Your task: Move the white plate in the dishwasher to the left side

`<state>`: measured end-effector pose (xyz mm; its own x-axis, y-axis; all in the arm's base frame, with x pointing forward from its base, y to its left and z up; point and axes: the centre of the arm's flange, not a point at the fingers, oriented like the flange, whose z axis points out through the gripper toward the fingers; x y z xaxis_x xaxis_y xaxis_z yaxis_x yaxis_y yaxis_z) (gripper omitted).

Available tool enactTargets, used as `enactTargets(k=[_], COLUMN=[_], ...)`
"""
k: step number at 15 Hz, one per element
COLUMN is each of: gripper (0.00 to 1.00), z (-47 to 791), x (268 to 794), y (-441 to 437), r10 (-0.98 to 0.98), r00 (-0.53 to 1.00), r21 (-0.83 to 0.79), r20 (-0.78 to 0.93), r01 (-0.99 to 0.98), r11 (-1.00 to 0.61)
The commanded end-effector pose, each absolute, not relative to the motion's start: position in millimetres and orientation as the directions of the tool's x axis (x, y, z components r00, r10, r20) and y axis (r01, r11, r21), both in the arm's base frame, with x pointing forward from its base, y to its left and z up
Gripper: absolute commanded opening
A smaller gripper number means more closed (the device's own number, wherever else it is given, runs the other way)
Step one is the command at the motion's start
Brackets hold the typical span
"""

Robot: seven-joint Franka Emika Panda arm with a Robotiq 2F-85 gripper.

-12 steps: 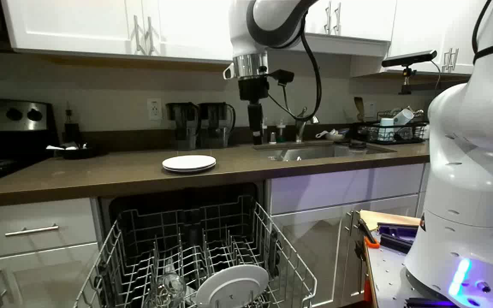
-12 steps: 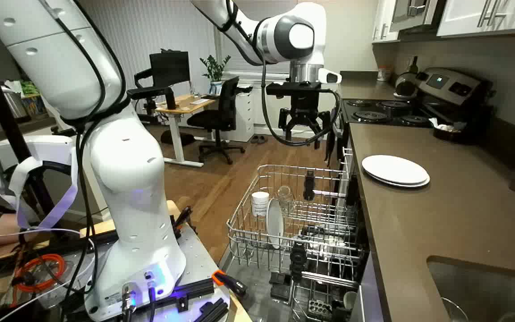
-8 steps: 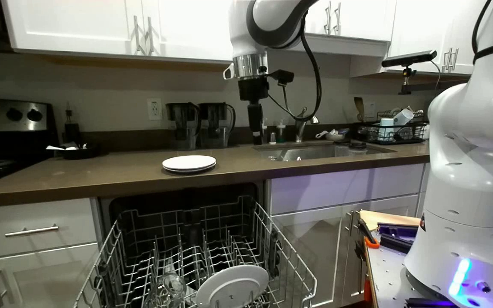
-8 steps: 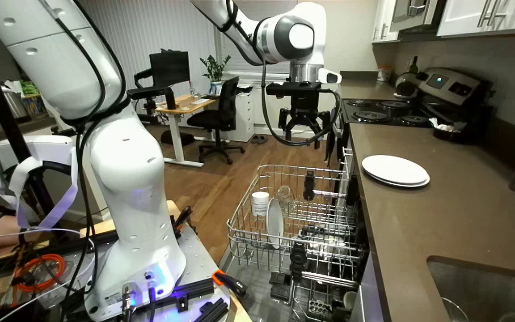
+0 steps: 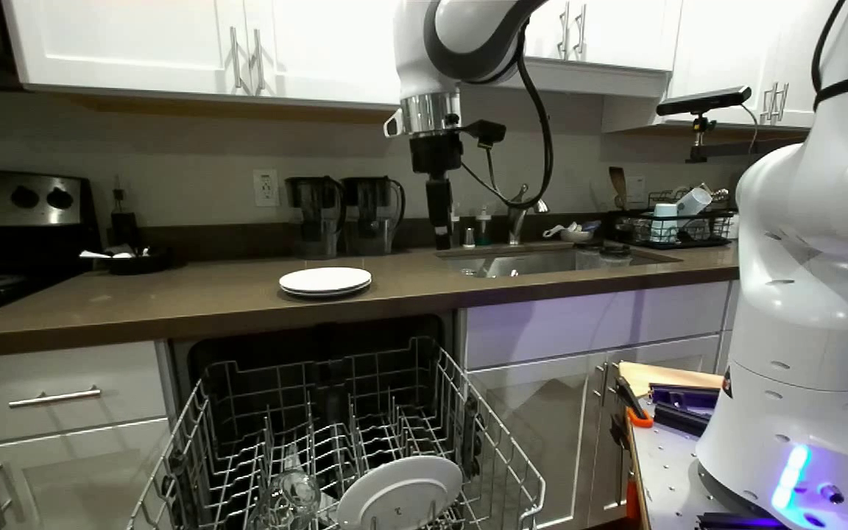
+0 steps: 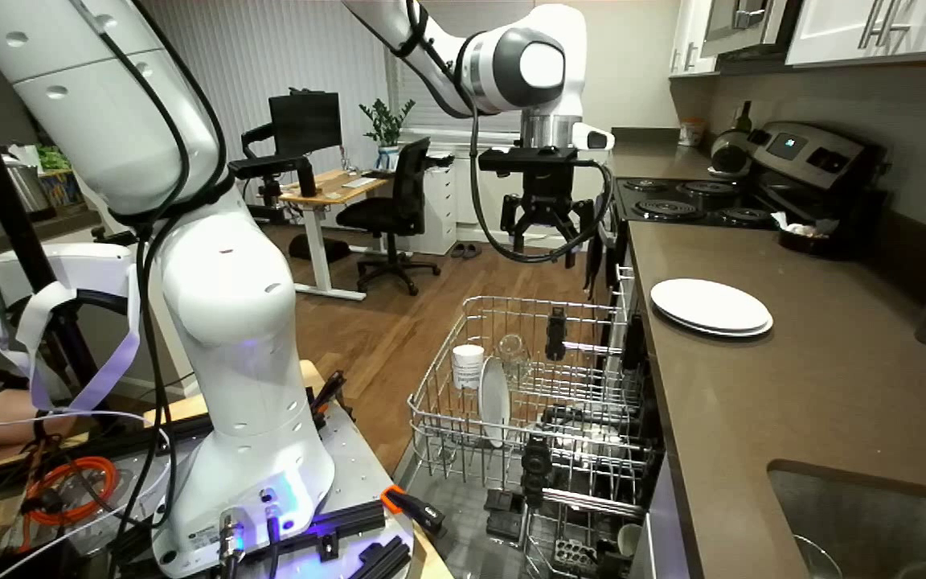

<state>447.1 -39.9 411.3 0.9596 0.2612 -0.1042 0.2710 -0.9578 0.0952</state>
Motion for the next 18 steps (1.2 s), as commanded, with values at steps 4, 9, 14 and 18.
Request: enactTargets(k=[4,9,14,18], gripper=[1.00,1.00,1.00,1.00], z=[388,349,306,268], x=[440,420,409,416], y=[0,44,83,107], r10=[0.392,0.485,0.579,0.569], r00=[0.912,0.858,0.800,0.820], r21=[0.062,0.012,0.001,-0.007], r20=[-0.123,-0.170,-0.156,-0.064], r01=[0.401,0.494,0.586,0.570], r11=[-0.914,-0.870,-0.810,-0.822])
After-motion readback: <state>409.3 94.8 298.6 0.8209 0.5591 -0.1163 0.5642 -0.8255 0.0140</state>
